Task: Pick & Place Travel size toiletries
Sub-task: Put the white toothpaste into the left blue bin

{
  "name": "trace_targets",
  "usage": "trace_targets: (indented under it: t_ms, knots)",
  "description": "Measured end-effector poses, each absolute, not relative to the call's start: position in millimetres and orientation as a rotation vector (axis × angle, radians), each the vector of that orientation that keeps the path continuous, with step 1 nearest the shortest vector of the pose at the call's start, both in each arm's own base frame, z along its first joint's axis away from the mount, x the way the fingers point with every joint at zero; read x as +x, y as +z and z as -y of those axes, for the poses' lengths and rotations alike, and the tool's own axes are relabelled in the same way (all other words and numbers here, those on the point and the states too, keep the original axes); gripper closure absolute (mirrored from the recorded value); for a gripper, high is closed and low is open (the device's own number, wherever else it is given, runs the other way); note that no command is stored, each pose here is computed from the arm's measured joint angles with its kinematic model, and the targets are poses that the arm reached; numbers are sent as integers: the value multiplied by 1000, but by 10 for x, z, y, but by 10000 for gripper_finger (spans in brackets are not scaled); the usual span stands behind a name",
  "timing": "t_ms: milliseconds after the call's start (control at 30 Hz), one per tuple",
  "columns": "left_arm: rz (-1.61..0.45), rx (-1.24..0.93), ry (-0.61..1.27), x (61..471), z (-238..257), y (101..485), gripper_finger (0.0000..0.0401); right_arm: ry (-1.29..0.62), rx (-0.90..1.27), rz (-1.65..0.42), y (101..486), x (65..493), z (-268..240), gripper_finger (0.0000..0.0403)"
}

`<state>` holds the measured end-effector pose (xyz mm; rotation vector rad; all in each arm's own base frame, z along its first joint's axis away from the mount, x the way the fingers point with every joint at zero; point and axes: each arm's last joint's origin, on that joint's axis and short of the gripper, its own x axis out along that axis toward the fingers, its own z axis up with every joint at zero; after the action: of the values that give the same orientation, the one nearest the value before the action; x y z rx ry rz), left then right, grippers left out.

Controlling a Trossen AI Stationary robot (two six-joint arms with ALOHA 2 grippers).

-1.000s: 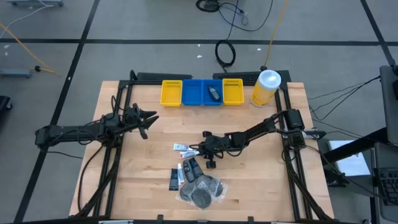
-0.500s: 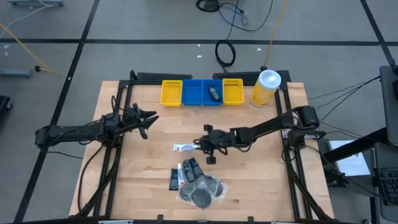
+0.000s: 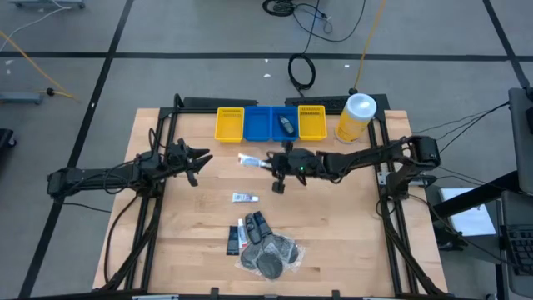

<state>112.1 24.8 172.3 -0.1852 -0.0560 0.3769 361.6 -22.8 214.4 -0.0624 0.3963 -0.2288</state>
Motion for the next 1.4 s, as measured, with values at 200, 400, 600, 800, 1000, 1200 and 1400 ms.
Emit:
trace_targets:
  t_ms: [200,400,600,800,1000,1200,1400]
  knots:
    - [57,-185,377,1121,-247,1724,277,-340,-9,-360,2170,3584,622,351]
    - [58,-185,378,1121,-248,1724,277,-419,14,-298,2229,3539,919,351]
    - [59,-185,396,1119,-253,1724,277,-473,35,-275,2271,3504,1112,351]
    - [67,-181,397,1119,-253,1732,277,-494,38,-273,2266,3569,1221,351]
    - [70,-179,397,1119,-253,1735,277,-530,55,-300,2152,3622,1373,351]
    - [69,-177,397,1119,-253,1735,277,-577,105,-304,2039,3601,1538,351]
    - [73,-175,397,1118,-253,1739,277,-594,129,-310,1928,3618,1615,351]
